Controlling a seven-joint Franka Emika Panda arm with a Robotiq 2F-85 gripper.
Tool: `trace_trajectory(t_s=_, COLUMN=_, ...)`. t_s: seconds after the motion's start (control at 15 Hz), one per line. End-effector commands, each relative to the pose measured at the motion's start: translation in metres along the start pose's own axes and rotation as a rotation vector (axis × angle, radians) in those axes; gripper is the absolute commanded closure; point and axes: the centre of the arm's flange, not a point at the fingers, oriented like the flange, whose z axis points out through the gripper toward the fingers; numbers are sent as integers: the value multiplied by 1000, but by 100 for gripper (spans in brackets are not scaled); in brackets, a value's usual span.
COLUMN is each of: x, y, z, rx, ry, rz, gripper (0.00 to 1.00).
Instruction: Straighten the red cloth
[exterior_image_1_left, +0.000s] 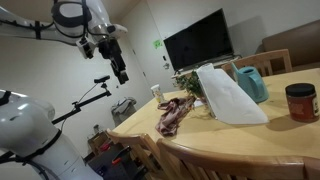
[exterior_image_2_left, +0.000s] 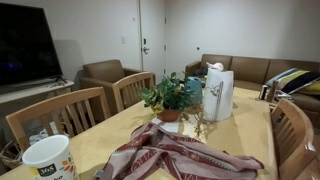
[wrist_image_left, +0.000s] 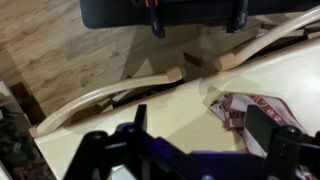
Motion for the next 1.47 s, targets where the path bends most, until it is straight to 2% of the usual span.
trace_trajectory(t_s=0.0, x=0, y=0, z=0, rx=0, ry=0, rz=0, gripper=0)
trace_trajectory(t_s=0.33, x=2, y=-2, z=0, rx=-6, ry=1, rz=-14, gripper=0)
trace_trajectory(t_s=0.47, x=5, y=-20, z=-4, rx=-31, ry=11, rz=-173, gripper=0)
trace_trajectory(t_s=1.0, x=17, y=-129, z=-2, rx=-98, ry=-8, rz=-632, gripper=0)
trace_trajectory(t_s=1.4, x=45, y=-162, z=-2, rx=-139, ry=58, rz=-971, gripper=0)
